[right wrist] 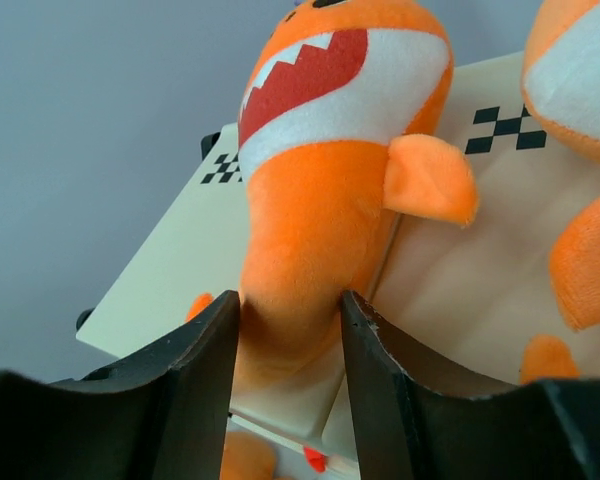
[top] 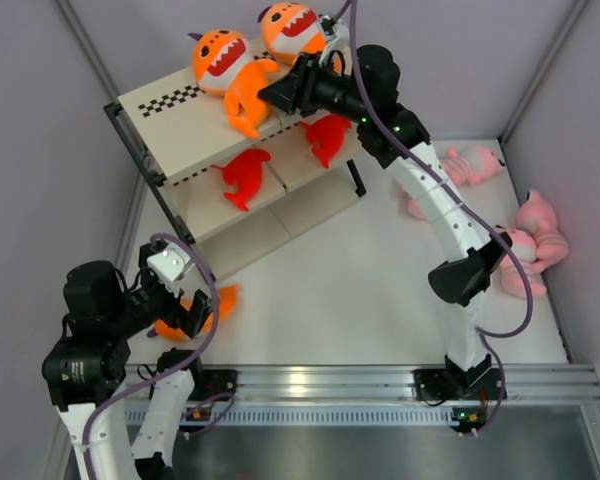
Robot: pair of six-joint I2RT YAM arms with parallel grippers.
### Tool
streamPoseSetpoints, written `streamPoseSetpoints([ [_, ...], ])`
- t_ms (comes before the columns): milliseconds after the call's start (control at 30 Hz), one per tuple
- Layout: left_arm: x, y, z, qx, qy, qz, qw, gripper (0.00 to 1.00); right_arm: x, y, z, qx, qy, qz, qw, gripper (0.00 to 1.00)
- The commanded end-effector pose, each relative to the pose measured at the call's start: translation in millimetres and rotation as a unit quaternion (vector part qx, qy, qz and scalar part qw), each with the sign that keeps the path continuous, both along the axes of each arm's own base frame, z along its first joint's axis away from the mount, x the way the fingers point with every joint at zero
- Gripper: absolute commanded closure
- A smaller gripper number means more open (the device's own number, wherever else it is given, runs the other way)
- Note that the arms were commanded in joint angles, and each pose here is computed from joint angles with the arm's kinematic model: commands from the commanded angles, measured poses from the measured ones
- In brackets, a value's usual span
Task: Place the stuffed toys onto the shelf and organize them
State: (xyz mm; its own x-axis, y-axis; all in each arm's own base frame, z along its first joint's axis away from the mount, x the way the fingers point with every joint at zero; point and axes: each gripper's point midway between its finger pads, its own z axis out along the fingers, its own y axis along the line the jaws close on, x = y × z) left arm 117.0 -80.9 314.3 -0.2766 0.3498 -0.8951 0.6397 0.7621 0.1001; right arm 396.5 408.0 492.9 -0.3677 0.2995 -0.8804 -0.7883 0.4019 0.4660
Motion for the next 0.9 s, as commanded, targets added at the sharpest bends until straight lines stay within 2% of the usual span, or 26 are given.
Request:
streamPoseSetpoints([
  [0,-2,-2,2,0.003,-0.015,-0.009,1.0,0.01,-29,-20,53,0.036,-0.053,0.006,0.998,0.54],
  [167,6,8,-11,0.018,0.006,0.016,1.0,0.02,-34,-32,53,0.028,-0.06,-0.01,0.998,0.46],
  [200,13,17,-16,0.017,0.024,0.052,0.998,0.02,-41,-40,65,0.034,-0.07,-0.018,0.997,0.44],
  [233,22,40,-25,0.043,0.046,0.12,0.991,0.02,-41,-41,60,0.03,-0.067,-0.021,0.997,0.4],
  [267,32,52,-37,0.049,0.087,0.161,0.982,0.05,-51,-50,72,0.036,-0.078,-0.025,0.996,0.39],
  [333,31,67,-54,0.074,0.126,0.198,0.969,0.09,-59,-54,69,0.028,-0.087,-0.025,0.996,0.36],
  [433,27,74,-62,0.081,0.136,0.22,0.962,0.08,-82,-71,82,0.023,-0.12,-0.035,0.992,0.35],
  [600,24,87,-89,0.109,0.217,0.24,0.94,0.11,-132,-110,114,0.028,-0.189,-0.041,0.981,0.32],
  [700,28,96,-96,0.117,0.243,0.254,0.929,0.1,-147,-118,91,0.011,-0.199,-0.032,0.979,0.3],
  [767,27,96,-114,0.118,0.285,0.242,0.92,0.09,-165,-130,91,0.01,-0.227,-0.027,0.974,0.29],
  [833,23,101,-136,0.125,0.332,0.24,0.904,0.08,-168,-129,67,-0.012,-0.226,-0.017,0.974,0.29],
  [867,28,106,-142,0.133,0.333,0.243,0.901,0.08,-181,-139,71,-0.009,-0.242,-0.018,0.97,0.29],
])
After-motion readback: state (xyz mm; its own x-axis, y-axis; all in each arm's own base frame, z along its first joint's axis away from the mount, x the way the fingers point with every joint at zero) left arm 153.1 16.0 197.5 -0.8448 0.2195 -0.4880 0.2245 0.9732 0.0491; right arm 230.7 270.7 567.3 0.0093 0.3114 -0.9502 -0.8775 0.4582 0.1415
